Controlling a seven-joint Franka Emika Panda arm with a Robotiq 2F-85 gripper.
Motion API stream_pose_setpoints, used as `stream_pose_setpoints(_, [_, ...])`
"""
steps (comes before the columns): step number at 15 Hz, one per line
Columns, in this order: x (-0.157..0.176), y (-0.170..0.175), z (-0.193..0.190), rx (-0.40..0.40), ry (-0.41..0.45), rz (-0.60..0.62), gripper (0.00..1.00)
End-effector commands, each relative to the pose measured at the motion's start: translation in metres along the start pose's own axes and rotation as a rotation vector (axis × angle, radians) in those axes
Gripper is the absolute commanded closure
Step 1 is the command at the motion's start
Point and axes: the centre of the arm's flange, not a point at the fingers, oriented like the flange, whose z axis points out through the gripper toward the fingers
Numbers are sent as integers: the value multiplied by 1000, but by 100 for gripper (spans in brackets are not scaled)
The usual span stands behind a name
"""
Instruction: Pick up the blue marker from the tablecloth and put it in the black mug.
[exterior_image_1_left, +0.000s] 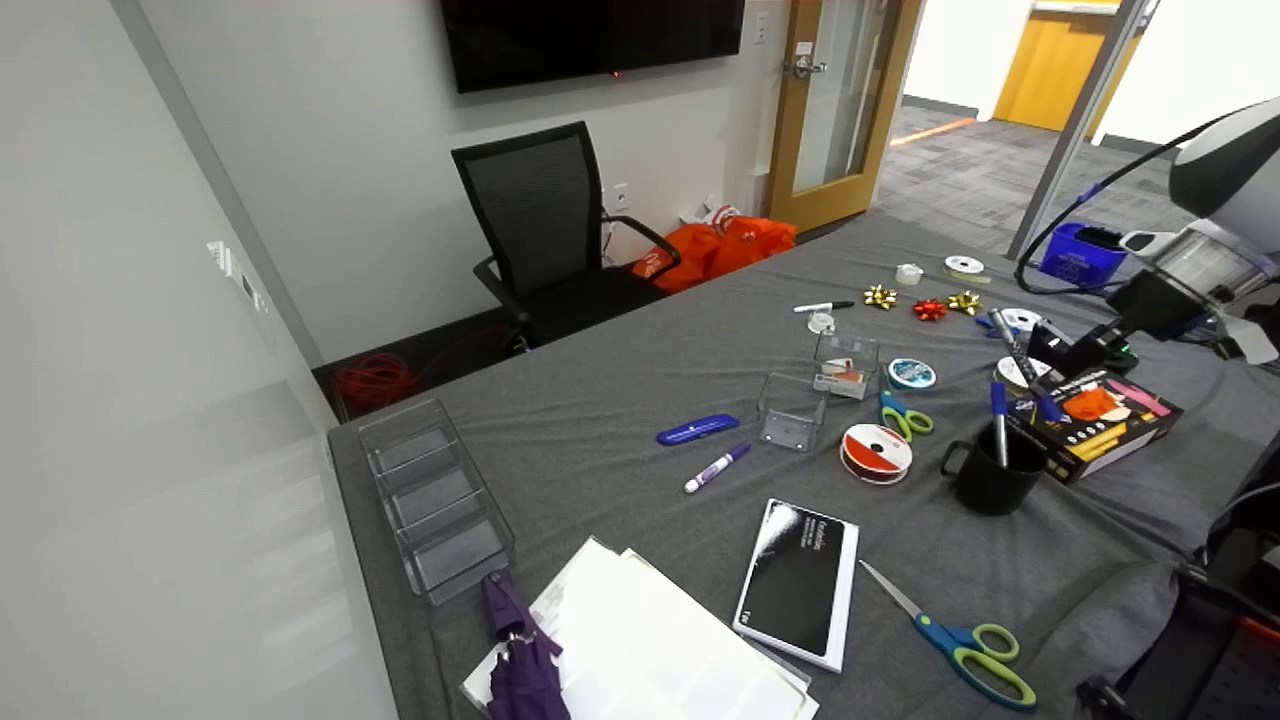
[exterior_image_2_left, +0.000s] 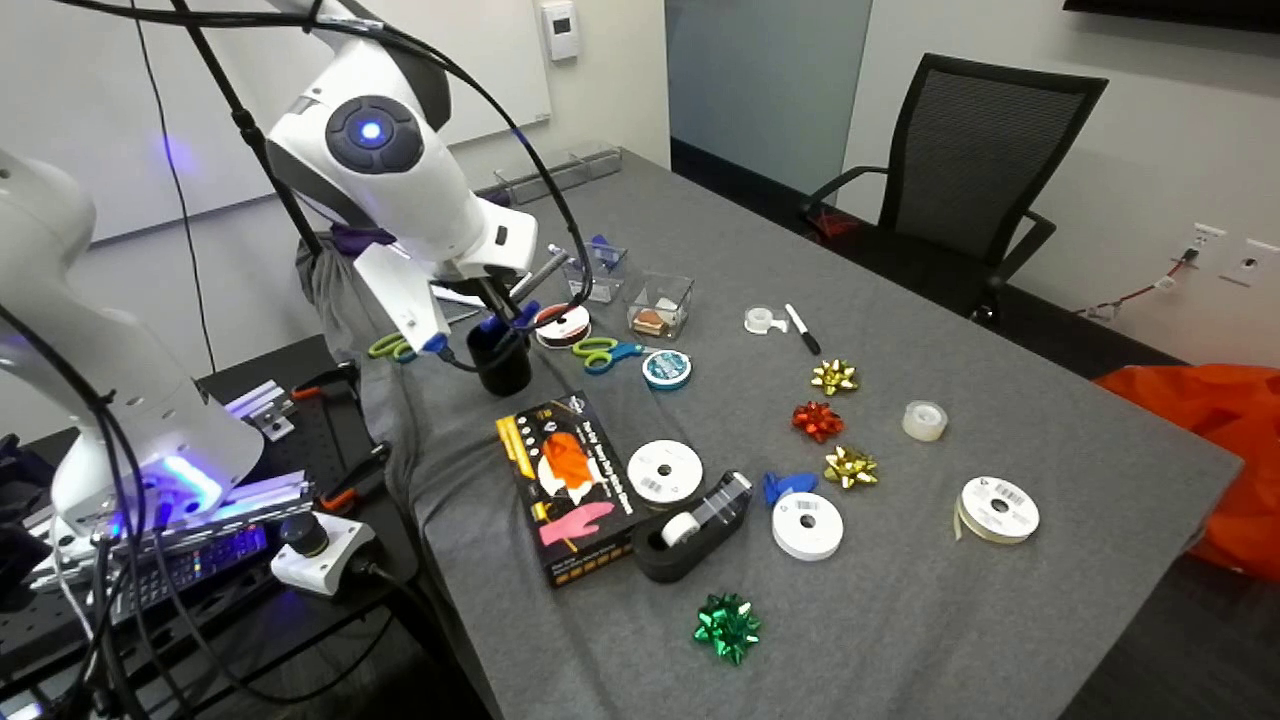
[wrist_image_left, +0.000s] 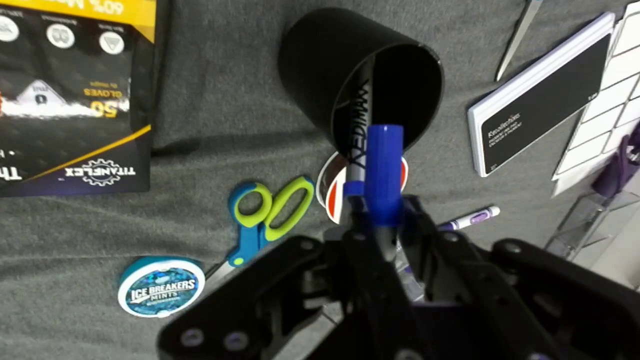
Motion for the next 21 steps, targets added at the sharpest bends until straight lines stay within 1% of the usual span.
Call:
stream_pose_setpoints(1, [-27,-3,16,42,99,-104,95])
stream_pose_setpoints(7, [-52,6,40,68,175,-244,95])
stream_pose_setpoints(12, [-63,18,59,69,224,-334,95])
stream_pose_setpoints(15, [-70,25,70,66,233,-377,95])
stream_pose_setpoints(16, [-72,27,73,67,234,-388,72])
stream_pose_setpoints(17, [-74,28,76,67,230,-396,53])
stream_pose_setpoints(21, [-77,32,82,83,221,-411,27])
